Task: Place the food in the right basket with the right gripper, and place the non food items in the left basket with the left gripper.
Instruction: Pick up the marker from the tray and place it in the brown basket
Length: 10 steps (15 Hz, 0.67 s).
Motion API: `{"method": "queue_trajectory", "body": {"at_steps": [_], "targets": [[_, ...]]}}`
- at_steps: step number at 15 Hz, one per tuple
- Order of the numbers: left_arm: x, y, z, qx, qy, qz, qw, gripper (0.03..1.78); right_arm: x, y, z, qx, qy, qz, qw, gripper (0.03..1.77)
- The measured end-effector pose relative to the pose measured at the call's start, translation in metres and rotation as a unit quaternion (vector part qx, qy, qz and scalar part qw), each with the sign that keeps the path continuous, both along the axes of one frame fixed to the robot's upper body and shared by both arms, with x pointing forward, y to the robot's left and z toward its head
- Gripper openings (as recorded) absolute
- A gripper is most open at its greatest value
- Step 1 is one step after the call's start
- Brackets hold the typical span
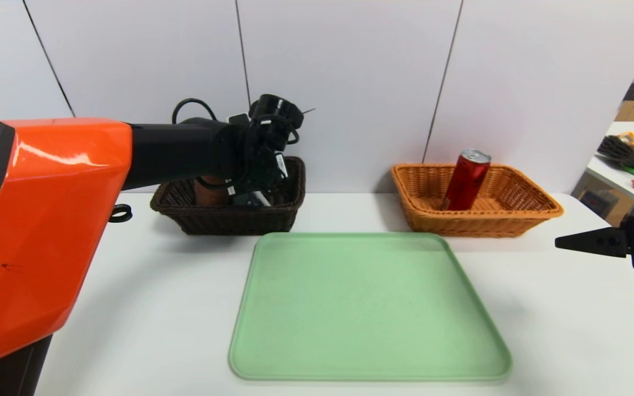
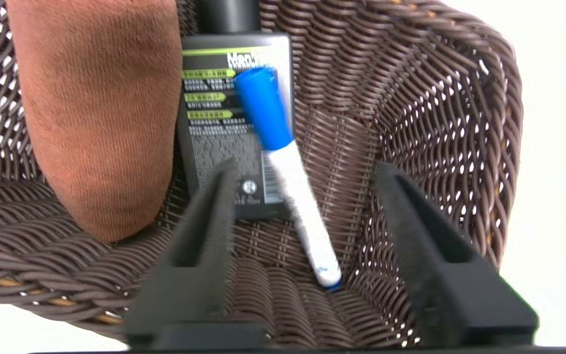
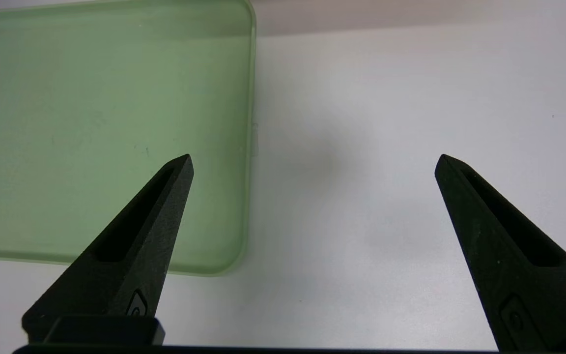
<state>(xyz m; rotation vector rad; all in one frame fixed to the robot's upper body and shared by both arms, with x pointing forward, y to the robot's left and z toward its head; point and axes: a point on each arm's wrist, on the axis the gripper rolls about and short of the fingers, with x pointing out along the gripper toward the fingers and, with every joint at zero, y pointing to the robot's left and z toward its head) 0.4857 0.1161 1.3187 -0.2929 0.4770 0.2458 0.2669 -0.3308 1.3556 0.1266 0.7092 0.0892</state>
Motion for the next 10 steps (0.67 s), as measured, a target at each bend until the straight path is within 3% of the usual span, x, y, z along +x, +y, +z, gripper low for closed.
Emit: {"method": "queue_trajectory", "body": {"at_steps": [5,10], "targets": [[-0.0004,0.0000,-0.0005,0.002,0.003,0.000,1.0000,1.37,0.0000,-0.0003,-0.0001,-0.001,0.000,-0.001,1.0000,1.70],[-0.0012,-0.0001,0.0003,0.002,0.003,-0.001,1.0000,1.53,-0.0003,-0.0003,0.0000,-0.001,0.000,0.000,1.0000,1.70]]}}
